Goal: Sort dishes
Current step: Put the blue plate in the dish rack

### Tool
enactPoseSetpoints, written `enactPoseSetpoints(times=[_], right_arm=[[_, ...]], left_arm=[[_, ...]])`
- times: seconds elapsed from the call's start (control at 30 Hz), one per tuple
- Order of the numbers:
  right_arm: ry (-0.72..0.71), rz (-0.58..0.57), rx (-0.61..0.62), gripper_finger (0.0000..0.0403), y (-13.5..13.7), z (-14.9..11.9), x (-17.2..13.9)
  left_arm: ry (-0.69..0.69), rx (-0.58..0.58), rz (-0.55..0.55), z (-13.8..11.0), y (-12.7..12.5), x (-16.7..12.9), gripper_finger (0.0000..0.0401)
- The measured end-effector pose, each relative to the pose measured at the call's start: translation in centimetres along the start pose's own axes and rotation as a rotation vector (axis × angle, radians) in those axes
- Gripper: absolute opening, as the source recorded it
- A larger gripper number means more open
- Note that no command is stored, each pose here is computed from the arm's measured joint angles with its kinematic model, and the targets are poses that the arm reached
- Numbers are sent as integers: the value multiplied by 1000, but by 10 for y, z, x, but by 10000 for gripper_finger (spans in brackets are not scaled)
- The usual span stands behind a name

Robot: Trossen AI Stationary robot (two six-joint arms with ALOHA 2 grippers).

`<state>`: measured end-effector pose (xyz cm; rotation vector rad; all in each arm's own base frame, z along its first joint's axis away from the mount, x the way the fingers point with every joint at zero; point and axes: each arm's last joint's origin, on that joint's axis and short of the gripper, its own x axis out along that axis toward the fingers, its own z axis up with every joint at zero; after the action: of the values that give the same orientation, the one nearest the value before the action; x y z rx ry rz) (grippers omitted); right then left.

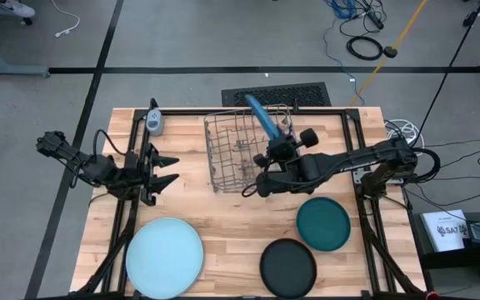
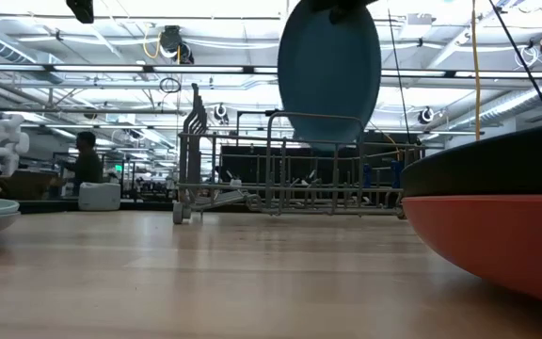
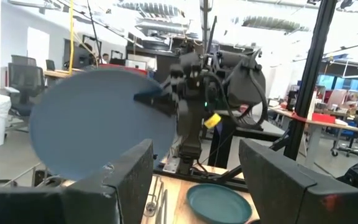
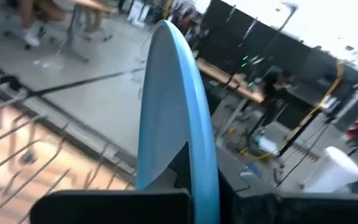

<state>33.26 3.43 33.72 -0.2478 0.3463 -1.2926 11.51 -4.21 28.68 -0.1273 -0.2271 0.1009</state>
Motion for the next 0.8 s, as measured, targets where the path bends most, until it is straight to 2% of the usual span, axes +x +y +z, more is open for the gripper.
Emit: enactPoseSetpoints(times=[0.1,0.2,0.33,0.37,0.5,0.8], right_arm=[[22,-21,-3,8,-13,3,8],[124,2,21,8,-27,-3,14],[207,-42,115,8,-45,-15,10],[233,-42,147,8,-44,-17,10],[260,-38,122,8,-39,-22,14],[265,-68,143,8,-51,-19,20]], left_arm=[[13,9,-1,-1,0,0,235],[22,15,-1,-2,0,0,235],[41,31,-1,-5,0,0,235],[41,34,-1,-5,0,0,235],[39,58,-1,-4,0,0,235],[2,110,13,0,1,1,235]])
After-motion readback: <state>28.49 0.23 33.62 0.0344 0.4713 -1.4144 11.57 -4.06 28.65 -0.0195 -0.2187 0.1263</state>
